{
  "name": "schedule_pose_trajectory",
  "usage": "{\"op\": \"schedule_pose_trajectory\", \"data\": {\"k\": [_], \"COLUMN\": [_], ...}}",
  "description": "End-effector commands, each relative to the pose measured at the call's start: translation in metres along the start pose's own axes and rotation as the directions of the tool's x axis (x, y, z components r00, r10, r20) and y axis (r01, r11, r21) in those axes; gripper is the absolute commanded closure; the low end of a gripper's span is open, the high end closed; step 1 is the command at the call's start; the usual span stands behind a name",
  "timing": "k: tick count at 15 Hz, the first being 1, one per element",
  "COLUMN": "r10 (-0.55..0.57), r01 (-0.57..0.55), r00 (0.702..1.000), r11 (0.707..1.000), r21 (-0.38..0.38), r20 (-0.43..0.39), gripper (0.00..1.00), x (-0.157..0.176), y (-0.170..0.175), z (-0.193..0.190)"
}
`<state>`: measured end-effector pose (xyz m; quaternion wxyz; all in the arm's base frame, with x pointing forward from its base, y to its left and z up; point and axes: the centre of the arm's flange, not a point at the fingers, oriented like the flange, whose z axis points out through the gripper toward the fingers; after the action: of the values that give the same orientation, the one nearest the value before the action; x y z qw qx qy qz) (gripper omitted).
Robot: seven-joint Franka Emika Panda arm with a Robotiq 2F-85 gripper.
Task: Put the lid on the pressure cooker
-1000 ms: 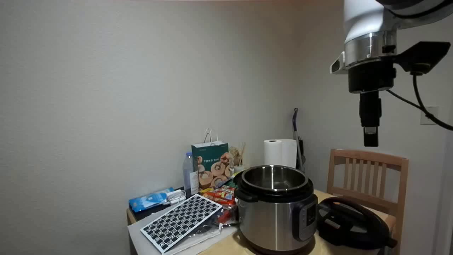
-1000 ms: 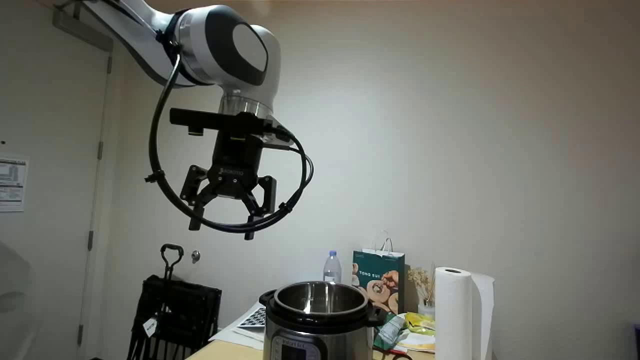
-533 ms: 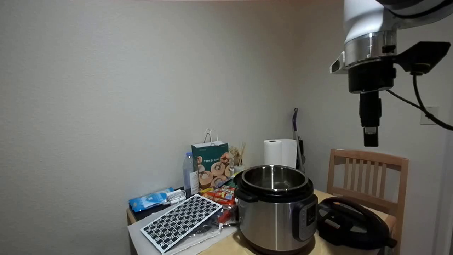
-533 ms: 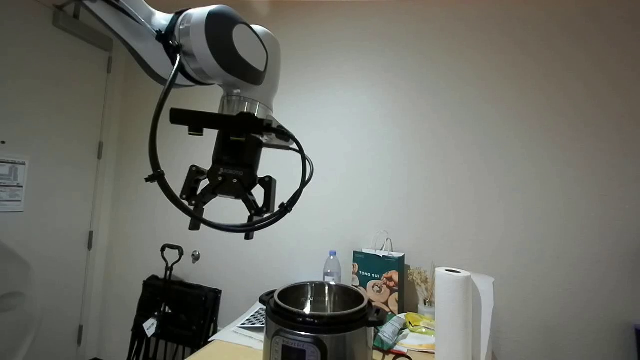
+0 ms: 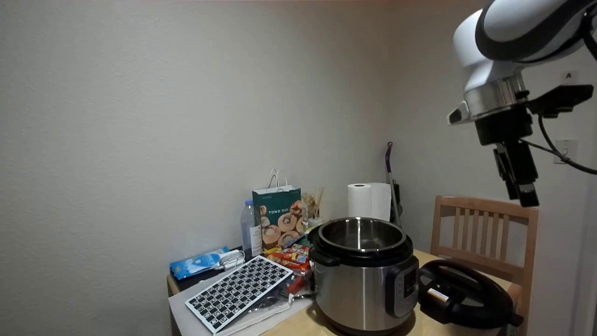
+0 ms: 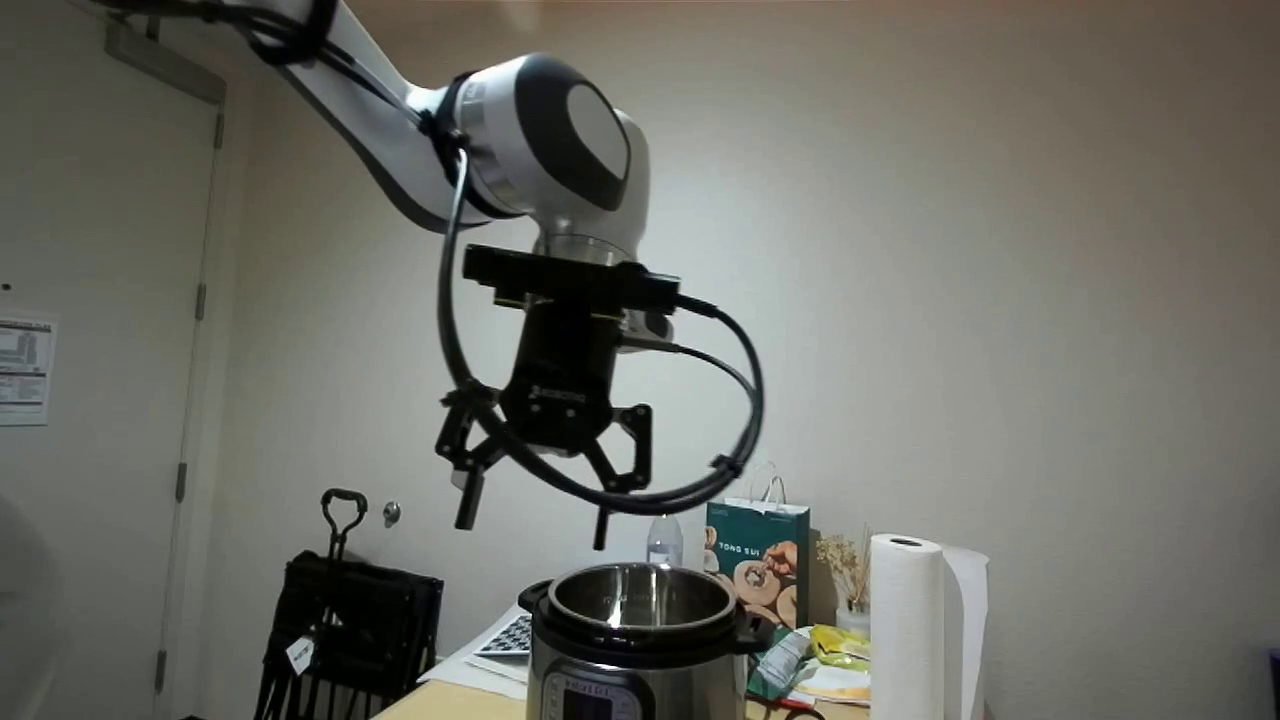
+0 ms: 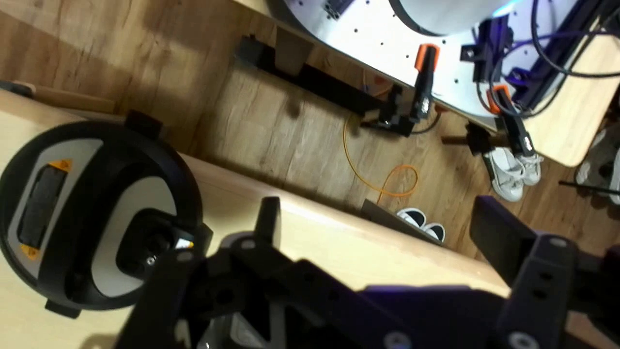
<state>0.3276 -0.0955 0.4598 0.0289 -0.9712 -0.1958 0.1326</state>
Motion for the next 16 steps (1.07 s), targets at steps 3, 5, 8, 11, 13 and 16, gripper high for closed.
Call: {"op": "schedule_pose_trajectory", "data": {"k": [3, 5, 8, 11, 13, 16], "r10": [0.044, 0.057, 0.138, 0.292, 0.39, 0.52], "r01": [-0.045, -0.059, -0.138, -0.284, -0.377, -0.497], "r00": [0.998, 0.997, 0.99, 0.952, 0.911, 0.84], "r11": [0.998, 0.997, 0.989, 0.955, 0.92, 0.852], "r21": [0.046, 0.052, 0.055, 0.085, 0.11, 0.164], "r20": [0.038, 0.045, 0.0, -0.089, -0.137, -0.154], "gripper": [0.0, 0.0, 0.0, 0.0, 0.0, 0.0], "x": [-0.014, -0.014, 0.002, 0.036, 0.054, 0.065], "y": [0.052, 0.06, 0.063, 0.088, 0.107, 0.137], "z": [0.017, 0.017, 0.021, 0.035, 0.046, 0.058]}}
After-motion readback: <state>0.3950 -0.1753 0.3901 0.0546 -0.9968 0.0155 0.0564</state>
